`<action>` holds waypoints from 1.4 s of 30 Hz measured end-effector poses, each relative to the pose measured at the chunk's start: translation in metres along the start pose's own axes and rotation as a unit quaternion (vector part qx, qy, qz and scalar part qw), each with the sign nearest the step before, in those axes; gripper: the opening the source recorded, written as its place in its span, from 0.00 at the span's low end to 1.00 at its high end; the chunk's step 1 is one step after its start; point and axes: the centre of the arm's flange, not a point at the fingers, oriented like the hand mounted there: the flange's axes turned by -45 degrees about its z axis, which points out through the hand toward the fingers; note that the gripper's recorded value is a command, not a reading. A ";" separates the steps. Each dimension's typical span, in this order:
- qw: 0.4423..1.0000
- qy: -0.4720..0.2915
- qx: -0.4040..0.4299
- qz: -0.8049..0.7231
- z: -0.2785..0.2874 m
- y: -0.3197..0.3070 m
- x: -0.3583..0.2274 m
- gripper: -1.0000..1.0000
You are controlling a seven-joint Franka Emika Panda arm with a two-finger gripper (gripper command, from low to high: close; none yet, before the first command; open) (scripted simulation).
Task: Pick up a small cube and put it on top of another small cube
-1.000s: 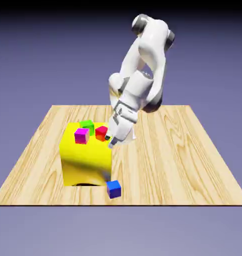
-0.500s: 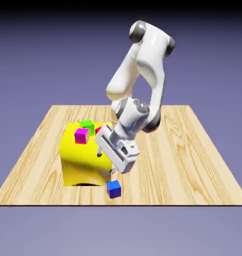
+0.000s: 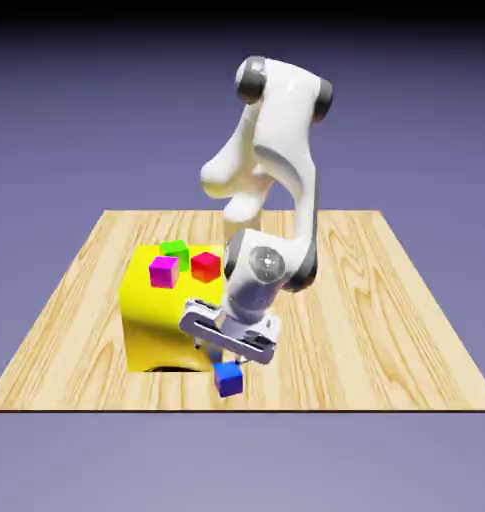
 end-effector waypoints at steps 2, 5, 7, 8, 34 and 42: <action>0.999 0.011 -0.015 -0.046 0.003 0.002 -0.003 0.50; 0.992 0.023 -0.039 -0.115 0.005 0.005 -0.008 0.50; 0.985 0.028 -0.056 -0.160 0.004 0.006 -0.010 0.50; 0.981 0.029 -0.065 -0.183 0.004 0.007 -0.012 0.50; 0.996 -0.018 0.039 0.077 -0.060 -0.005 -0.053 0.00; 0.955 -0.081 0.089 0.271 -0.106 -0.009 -0.053 0.00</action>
